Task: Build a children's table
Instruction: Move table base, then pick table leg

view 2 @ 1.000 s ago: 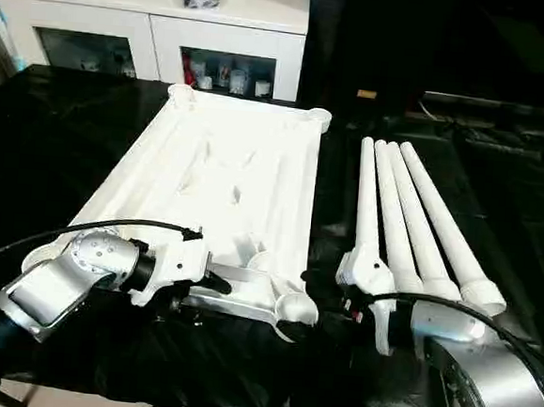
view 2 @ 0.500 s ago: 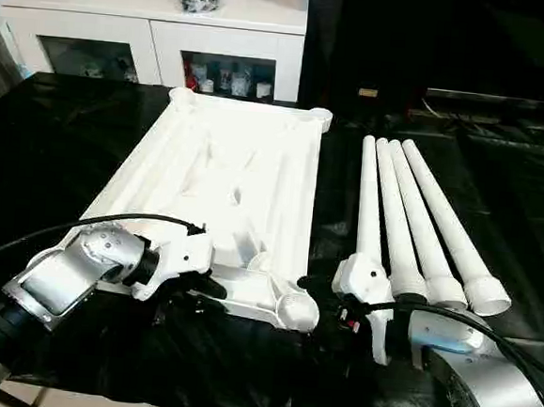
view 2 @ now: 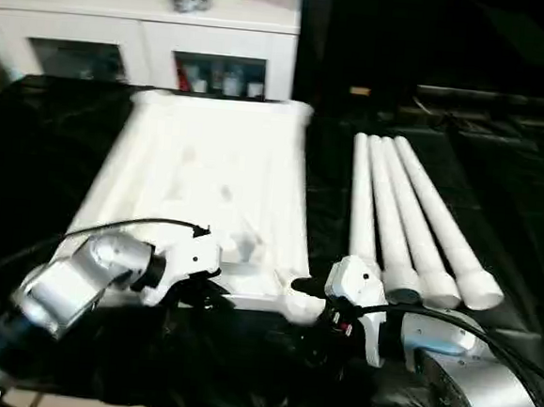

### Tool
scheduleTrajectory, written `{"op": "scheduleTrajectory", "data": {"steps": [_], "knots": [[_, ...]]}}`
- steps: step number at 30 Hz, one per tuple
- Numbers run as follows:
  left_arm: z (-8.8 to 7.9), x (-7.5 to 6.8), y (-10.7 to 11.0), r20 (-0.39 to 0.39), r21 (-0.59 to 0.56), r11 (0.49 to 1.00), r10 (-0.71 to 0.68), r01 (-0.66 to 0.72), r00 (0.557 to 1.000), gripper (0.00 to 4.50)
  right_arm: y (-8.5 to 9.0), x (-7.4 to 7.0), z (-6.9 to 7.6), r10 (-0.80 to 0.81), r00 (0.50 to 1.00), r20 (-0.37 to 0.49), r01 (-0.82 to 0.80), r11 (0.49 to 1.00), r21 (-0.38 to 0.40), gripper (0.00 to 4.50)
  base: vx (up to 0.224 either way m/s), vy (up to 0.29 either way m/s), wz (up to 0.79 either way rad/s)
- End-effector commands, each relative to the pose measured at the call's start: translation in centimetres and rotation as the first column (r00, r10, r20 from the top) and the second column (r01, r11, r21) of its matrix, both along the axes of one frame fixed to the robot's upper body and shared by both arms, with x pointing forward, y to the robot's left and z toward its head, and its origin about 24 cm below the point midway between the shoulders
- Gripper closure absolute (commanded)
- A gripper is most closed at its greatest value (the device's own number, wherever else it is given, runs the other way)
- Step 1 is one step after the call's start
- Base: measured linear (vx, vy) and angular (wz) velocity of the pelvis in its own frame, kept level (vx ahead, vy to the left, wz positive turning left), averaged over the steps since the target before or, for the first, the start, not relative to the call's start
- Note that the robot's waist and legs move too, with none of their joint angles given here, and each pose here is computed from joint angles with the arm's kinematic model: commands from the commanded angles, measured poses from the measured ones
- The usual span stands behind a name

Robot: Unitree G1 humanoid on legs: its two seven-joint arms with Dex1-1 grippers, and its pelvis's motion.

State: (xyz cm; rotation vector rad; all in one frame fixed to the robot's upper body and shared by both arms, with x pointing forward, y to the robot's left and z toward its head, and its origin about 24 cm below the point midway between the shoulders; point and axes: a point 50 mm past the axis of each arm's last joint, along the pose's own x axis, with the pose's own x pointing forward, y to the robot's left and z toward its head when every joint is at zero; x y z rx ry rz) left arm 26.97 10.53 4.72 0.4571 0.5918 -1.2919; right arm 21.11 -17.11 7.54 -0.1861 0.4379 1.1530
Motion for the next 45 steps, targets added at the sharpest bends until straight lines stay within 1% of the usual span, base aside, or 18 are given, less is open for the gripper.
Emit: {"op": "scheduleTrajectory", "data": {"steps": [1,10,17,22,23,26,27,31,32,35,36,38,39,40,41,42,43,45], "knots": [[0.3,-0.1,0.9,0.016,-0.011,0.995,0.102,-0.102,0.995,4.48,0.0,0.3,0.3,-0.002,1.000,0.028,0.003,1.000,-0.008,0.08,0.000,0.000,0.00],[0.5,-1.3,-0.6,0.041,-0.051,0.991,0.123,-0.120,0.992,4.48,0.2,0.7,0.2,0.004,0.999,0.037,-0.004,1.000,-0.020,0.08,0.000,0.000,0.00],[0.3,-1.5,-0.9,0.066,-0.029,0.996,0.081,-0.079,0.995,4.48,0.1,0.8,0.1,-0.001,0.999,0.046,0.003,0.999,-0.032,0.08,0.000,0.000,0.00],[0.5,-1.4,-1.1,0.081,-0.049,0.996,0.081,-0.077,0.993,4.48,-0.1,0.8,0.1,-0.021,0.998,0.051,0.023,0.999,-0.034,0.08,0.000,0.000,0.00],[0.6,-1.3,-1.1,0.088,-0.054,0.996,0.071,-0.066,0.994,4.05,-0.2,0.8,0.2,-0.034,0.998,0.053,0.036,0.999,-0.035,0.08,0.000,0.000,0.00],[0.8,-1.4,-0.8,0.089,-0.052,0.998,0.052,-0.048,0.995,3.92,-0.3,0.9,0.3,-0.045,0.998,0.049,0.047,0.999,-0.025,0.08,0.000,0.000,0.00],[0.9,-1.4,-0.7,0.086,-0.050,0.998,0.046,-0.042,0.995,3.66,-0.3,0.9,0.3,-0.050,0.998,0.046,0.051,0.999,-0.018,0.08,0.000,0.000,0.00],[1.6,-1.6,-0.3,0.060,-0.080,0.996,0.033,-0.028,0.998,3.49,-0.5,1.3,0.8,-0.080,0.995,0.066,0.079,0.997,0.005,0.02,0.000,0.000,0.00],[2.1,-1.6,-0.2,0.065,-0.098,0.995,0.032,-0.025,0.997,3.38,-0.7,1.7,1.1,-0.098,0.992,0.079,0.097,0.995,0.022,0.00,0.000,0.000,0.00],[3.2,-1.6,-0.2,0.067,-0.155,0.988,0.032,-0.022,0.997,3.38,-0.8,2.6,2.0,-0.159,0.980,0.118,0.152,0.986,0.067,0.00,0.000,0.000,0.00],[3.2,-1.6,-0.2,0.067,-0.155,0.988,0.032,-0.022,0.997,3.38,-0.8,2.6,2.0,-0.159,0.980,0.118,0.152,0.986,0.067,0.00,0.000,0.000,0.00],[4.3,-1.2,-0.1,0.118,-0.217,0.976,0.056,-0.030,0.991,3.38,-1.1,4.1,2.7,-0.269,0.954,0.131,0.258,0.961,0.099,0.00,0.000,0.000,0.00],[5.0,-0.7,0.1,0.162,-0.248,0.968,0.090,-0.048,0.983,3.38,-1.3,5.3,2.9,-0.364,0.921,0.142,0.352,0.930,0.103,0.00,0.000,0.000,0.00],[5.3,-0.4,0.3,0.200,-0.246,0.968,0.105,-0.054,0.974,3.38,-1.5,5.9,2.9,-0.414,0.898,0.148,0.403,0.910,0.097,0.00,0.000,0.000,0.00],[5.3,-0.4,0.3,0.200,-0.246,0.968,0.105,-0.054,0.974,3.38,-1.5,5.9,2.9,-0.414,0.898,0.148,0.403,0.910,0.097,0.00,0.000,0.000,0.00],[5.5,-0.2,0.4,0.249,-0.231,0.971,0.113,-0.054,0.962,3.38,-1.7,6.5,2.9,-0.468,0.872,0.144,0.460,0.884,0.090,0.00,0.000,0.000,0.00],[5.7,-0.1,0.4,0.274,-0.229,0.971,0.134,-0.071,0.952,3.38,-2.0,7.3,2.7,-0.544,0.829,0.134,0.537,0.839,0.084,0.00,0.000,0.000,0.00],[6.1,0.2,0.3,0.286,-0.256,0.961,0.183,-0.109,0.941,3.38,-2.4,8.3,2.3,-0.638,0.762,0.112,0.635,0.770,0.068,0.00,0.000,0.000,0.00]]}}
